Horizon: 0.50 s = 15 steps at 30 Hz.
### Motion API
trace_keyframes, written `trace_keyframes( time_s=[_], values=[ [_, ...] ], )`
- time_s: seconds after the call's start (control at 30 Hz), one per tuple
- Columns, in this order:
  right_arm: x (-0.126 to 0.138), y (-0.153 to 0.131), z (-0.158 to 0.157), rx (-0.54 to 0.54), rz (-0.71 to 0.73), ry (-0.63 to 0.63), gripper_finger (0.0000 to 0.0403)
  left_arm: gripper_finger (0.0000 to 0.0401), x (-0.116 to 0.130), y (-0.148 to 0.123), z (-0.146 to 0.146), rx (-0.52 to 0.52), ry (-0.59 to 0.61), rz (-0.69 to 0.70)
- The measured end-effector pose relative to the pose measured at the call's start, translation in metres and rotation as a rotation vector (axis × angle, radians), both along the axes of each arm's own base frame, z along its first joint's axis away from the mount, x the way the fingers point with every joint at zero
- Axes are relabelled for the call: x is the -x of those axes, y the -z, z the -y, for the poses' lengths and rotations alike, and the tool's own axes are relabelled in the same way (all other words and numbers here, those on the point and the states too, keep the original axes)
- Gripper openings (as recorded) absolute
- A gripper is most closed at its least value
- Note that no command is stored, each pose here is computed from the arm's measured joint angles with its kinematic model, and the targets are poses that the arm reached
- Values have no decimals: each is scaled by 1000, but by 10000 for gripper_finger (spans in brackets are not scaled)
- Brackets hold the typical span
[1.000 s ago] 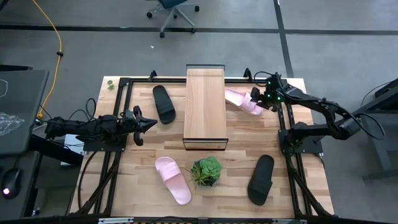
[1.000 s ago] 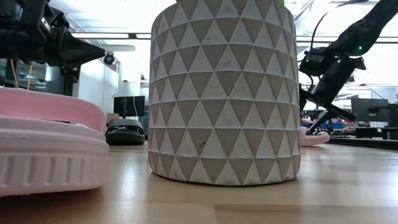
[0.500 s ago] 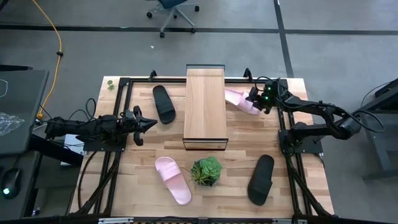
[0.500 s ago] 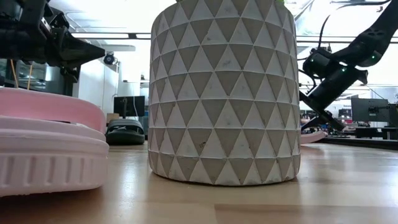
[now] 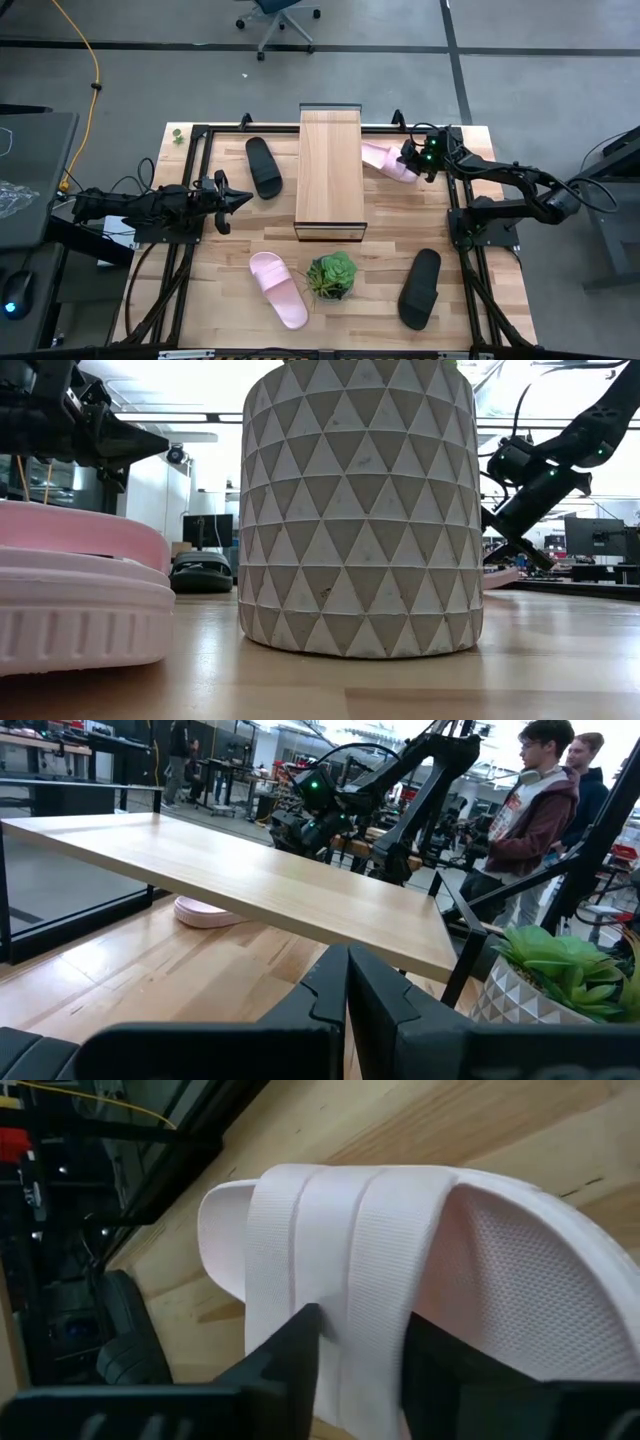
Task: Pick and place slides into the shelf
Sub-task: Put the top pink slide on the shelf
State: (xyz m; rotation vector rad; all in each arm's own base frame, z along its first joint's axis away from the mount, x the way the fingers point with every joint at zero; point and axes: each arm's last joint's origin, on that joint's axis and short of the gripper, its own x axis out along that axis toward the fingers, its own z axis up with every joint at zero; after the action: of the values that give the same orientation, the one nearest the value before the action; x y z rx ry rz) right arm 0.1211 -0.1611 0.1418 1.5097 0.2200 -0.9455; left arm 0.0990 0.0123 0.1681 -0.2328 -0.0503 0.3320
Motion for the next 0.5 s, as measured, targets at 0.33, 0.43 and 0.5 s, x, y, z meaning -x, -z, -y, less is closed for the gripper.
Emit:
trace_keyframes(
  time_s=[0.33,0.43,0.5],
  values=[
    [-2,-3,1,27,33,-18,23,1,0,0,0,0,0,0],
    [-2,-8,2,55,62,-29,7,1,0,0,0,0,0,0],
    [-2,-12,1,72,76,-30,3,1,0,0,0,0,0,0]
  ],
)
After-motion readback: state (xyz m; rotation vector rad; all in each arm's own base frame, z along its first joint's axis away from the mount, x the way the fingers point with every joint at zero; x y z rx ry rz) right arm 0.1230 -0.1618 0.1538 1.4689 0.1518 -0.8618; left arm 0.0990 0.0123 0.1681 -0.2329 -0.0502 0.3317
